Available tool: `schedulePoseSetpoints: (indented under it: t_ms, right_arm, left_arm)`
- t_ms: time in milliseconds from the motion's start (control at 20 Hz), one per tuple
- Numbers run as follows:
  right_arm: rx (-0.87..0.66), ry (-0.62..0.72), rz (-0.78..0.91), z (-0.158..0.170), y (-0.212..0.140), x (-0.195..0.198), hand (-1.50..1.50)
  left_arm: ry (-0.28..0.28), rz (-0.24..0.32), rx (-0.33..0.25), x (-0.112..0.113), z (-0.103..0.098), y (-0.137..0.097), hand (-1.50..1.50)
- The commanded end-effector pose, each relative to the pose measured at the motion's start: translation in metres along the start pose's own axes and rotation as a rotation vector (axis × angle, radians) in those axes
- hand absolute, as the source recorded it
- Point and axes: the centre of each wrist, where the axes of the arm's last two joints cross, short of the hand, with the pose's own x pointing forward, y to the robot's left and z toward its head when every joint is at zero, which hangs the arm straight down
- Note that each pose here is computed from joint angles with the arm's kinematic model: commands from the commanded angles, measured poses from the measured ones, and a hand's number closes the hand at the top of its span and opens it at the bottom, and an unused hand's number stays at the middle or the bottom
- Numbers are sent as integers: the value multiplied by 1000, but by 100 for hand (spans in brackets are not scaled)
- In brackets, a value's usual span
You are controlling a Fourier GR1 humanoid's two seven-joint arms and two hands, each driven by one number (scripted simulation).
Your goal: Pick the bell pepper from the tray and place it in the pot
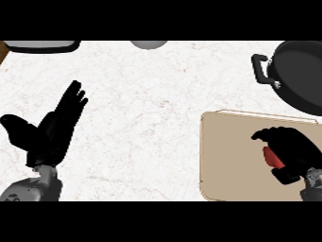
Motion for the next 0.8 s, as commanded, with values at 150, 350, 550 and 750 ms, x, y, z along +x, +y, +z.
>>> schedulePoseSetpoints:
  t_ms: [150, 350, 550, 750]
  right_arm:
    - [-72, -104, -12, -2, 0, 7, 150]
    - [-84, -109, 6, -9, 0, 31, 150]
    - [-142, 108, -196, 10, -2, -58, 150]
    - [-170, 479, -524, 34, 11, -144, 150]
  left_arm:
    - [2, -1, 2, -7, -3, 8, 0]
    - [-23, -21, -6, -12, 3, -3, 0]
    - [-2, 6, 21, 1, -6, 13, 0]
    - [-2, 8, 46, -2, 0, 7, 0]
